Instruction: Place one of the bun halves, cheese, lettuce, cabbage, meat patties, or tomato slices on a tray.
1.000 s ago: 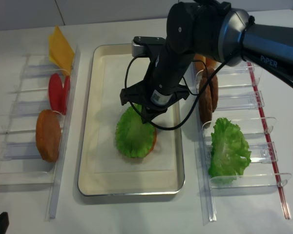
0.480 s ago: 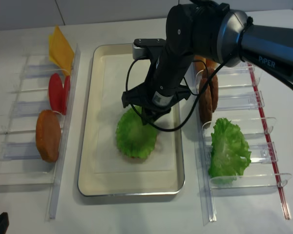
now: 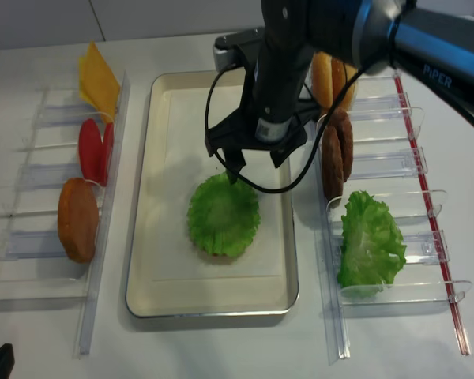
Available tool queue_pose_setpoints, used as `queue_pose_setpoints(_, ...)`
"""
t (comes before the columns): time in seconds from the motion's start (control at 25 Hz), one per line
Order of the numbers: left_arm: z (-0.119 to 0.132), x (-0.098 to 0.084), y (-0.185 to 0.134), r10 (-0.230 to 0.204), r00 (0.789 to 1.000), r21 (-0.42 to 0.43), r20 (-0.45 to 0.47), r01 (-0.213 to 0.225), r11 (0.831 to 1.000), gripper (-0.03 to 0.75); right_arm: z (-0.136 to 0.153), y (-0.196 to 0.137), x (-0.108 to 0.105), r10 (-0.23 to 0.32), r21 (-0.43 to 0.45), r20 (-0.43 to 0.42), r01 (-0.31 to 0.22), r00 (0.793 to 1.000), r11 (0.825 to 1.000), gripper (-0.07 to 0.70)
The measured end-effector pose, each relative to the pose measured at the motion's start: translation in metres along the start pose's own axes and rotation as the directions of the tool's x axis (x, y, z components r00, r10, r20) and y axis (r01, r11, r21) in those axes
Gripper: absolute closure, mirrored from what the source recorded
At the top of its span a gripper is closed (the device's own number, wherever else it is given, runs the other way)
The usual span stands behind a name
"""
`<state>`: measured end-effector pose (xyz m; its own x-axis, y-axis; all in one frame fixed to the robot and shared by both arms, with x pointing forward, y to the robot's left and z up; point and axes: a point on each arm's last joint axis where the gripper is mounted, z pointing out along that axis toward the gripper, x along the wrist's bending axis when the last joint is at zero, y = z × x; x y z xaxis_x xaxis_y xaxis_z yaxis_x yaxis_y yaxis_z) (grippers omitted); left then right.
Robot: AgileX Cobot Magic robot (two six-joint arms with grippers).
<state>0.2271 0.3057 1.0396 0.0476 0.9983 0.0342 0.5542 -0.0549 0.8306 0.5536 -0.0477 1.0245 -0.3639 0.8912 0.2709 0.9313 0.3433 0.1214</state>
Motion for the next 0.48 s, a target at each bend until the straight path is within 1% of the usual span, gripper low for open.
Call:
queue_pose_setpoints(0.08,0.000,0.000,0.000,0.000,1.000,0.000,0.000,0.000,1.000,0.355,-0.009,0.002,0.001,-0.017,0.008,0.017,0.017,1.000,1.000,0.106)
queue_pose_setpoints(0.12,0.000,0.000,0.000,0.000,1.000,0.000,0.000,0.000,1.000,0.355,-0.013,0.003,0.001,-0.016,-0.002,0.030,0.016,0.999,1.000,0.110)
queue_pose_setpoints(0.24,0.000,0.000,0.000,0.000,1.000,0.000,0.000,0.000,1.000,0.355,-0.024,0.009,0.000,0.006,-0.048,0.077,-0.002,0.997,0.999,0.115)
queue_pose_setpoints(0.32,0.000,0.000,0.000,0.000,1.000,0.000,0.000,0.000,1.000,0.355,-0.033,0.008,-0.001,0.011,-0.074,0.105,-0.003,0.994,0.997,0.115)
queue_pose_setpoints(0.4,0.000,0.000,0.000,0.000,1.000,0.000,0.000,0.000,1.000,0.355,-0.048,0.004,-0.001,0.005,-0.106,0.122,0.008,0.993,0.994,0.117)
queue_pose_setpoints(0.48,0.000,0.000,0.000,0.000,1.000,0.000,0.000,0.000,1.000,0.355,-0.067,-0.002,0.001,-0.012,-0.151,0.124,0.031,0.992,0.988,0.120)
